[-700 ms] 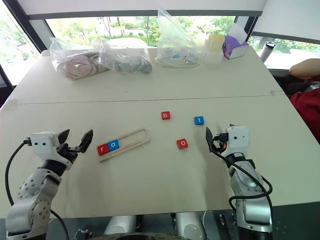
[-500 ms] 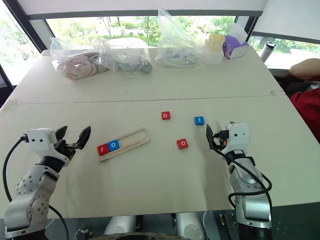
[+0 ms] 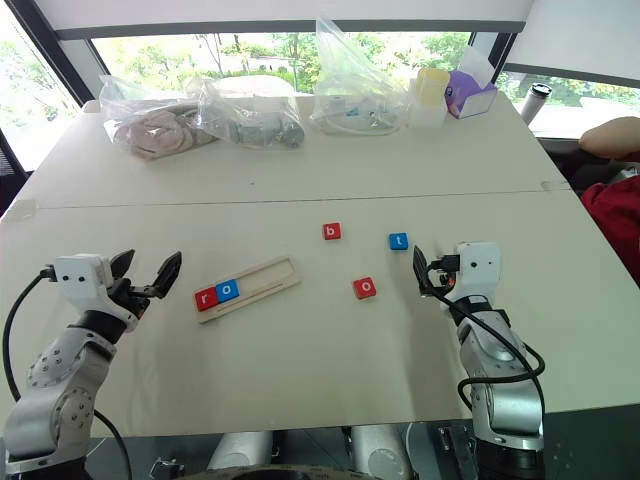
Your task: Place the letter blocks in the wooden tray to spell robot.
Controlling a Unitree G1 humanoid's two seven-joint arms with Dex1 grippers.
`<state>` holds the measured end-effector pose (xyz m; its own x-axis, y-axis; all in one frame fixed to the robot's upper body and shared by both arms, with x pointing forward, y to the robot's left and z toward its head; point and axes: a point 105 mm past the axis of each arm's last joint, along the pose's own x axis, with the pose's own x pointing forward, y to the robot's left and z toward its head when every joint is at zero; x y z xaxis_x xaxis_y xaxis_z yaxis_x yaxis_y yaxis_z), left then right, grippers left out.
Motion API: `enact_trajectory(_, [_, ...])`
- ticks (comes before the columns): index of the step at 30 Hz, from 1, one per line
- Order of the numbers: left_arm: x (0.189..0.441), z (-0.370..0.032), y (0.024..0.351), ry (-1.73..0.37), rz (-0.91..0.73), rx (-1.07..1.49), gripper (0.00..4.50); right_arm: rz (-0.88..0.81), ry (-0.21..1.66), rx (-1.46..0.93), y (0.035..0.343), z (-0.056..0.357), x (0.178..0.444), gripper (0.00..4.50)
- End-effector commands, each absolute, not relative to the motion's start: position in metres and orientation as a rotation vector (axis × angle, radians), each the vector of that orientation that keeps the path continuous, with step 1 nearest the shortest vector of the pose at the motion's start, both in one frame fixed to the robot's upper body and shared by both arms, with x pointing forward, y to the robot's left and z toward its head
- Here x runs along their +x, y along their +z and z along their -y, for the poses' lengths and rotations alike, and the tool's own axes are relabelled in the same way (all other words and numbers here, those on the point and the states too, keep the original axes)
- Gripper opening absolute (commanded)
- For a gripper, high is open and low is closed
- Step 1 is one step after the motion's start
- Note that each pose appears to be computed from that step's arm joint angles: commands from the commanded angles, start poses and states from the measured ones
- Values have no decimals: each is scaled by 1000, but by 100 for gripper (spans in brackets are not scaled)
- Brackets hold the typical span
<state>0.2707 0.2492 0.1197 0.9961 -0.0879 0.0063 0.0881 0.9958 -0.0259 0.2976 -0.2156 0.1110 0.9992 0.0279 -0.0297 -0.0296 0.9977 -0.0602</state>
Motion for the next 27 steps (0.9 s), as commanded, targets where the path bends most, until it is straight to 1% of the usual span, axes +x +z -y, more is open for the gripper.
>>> enact_trajectory(1, [270,-246,129,-139,19,37,450,23,64,-62,128,213,297,445])
enact_trajectory(3, [268,-242,131,-196,10,66,450,10,177,-6,132,199,296,445])
enact_trajectory(5, [262,-234,133,-331,-27,125,450,-15,467,-23,140,172,283,445])
enact_trajectory(7, [255,-229,131,-452,-82,201,450,-57,643,-27,145,160,269,445])
enact_trajectory(9, [245,-231,125,-553,-161,270,450,-100,759,-13,148,155,258,445])
enact_trajectory(11, [238,-234,119,-615,-224,296,450,-136,833,-19,150,150,250,445])
enact_trajectory(14, [230,-234,105,-704,-284,329,450,-178,920,-64,144,134,242,445])
enact_trajectory(16, [228,-233,99,-740,-299,343,450,-186,946,-73,142,128,240,445])
enact_trajectory(20, [237,-233,96,-775,-294,409,450,-201,959,-123,134,122,238,445])
enact_trajectory(23, [246,-236,94,-791,-290,451,450,-196,945,-118,131,122,240,445])
enact_trajectory(27, [249,-232,96,-846,-298,387,450,-185,925,-123,130,124,241,445])
